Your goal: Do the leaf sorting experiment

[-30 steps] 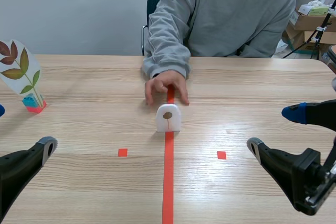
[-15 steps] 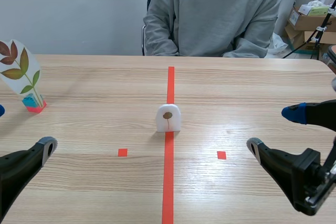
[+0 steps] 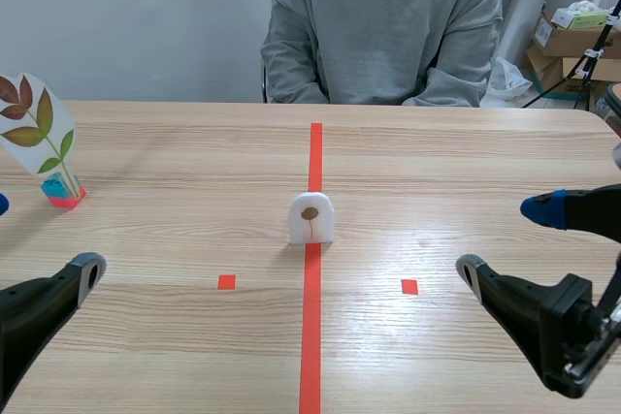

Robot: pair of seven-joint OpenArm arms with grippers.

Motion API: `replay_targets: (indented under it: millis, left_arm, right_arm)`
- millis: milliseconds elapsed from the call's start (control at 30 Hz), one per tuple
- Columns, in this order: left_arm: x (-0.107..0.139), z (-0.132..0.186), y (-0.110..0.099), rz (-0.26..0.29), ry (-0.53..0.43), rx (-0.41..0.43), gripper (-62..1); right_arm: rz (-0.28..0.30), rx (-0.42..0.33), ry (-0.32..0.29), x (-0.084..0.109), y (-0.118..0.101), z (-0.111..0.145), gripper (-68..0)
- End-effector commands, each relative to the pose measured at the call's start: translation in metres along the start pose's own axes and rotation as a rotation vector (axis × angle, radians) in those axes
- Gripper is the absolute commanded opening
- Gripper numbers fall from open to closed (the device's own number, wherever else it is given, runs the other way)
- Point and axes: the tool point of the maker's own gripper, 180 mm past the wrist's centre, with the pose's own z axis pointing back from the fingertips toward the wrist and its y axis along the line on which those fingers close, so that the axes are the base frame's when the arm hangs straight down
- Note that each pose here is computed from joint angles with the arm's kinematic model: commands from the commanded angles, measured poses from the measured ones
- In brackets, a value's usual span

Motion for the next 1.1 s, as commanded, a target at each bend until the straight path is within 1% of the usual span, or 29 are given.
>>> replay_targets:
  millis: [0, 467, 600, 700, 733, 800, 867, 967, 1067]
  left_arm:
    - [0.005, 0.0, 0.0, 0.009, -0.024, -0.002, -2.2]
    - [0.005, 0.0, 0.0, 0.009, -0.024, -0.002, -2.2]
    - [0.005, 0.0, 0.0, 0.009, -0.024, -0.002, -2.2]
    - [0.005, 0.0, 0.0, 0.009, -0.024, -0.002, -2.2]
    - [0.005, 0.0, 0.0, 0.009, -0.024, -0.002, -2.2]
    - [0.005, 0.0, 0.0, 0.009, -0.024, -0.002, -2.2]
    - [0.005, 0.0, 0.0, 0.009, -0.024, -0.002, -2.2]
    - [0.005, 0.0, 0.0, 0.009, -0.024, -0.002, -2.2]
    - [0.005, 0.0, 0.0, 0.009, -0.024, -0.002, -2.2]
  right_arm:
    - [0.007, -0.013, -0.022, 0.007, -0.006, 0.0, -17.5]
    - [0.011, -0.014, -0.013, 0.005, -0.006, 0.0, -17.5]
    - [0.019, -0.015, 0.027, -0.002, -0.007, 0.0, -17.5]
    - [0.024, -0.018, 0.043, -0.004, -0.007, -0.001, -17.5]
    - [0.037, -0.019, 0.062, -0.007, -0.008, -0.001, -17.5]
    - [0.083, -0.03, 0.117, -0.014, -0.014, -0.003, -17.5]
    - [0.123, -0.043, 0.153, -0.016, -0.022, -0.006, -17.5]
    - [0.156, -0.054, 0.164, -0.011, -0.036, -0.017, -17.5]
    - [0.191, -0.028, 0.153, -0.007, -0.045, -0.035, -17.5]
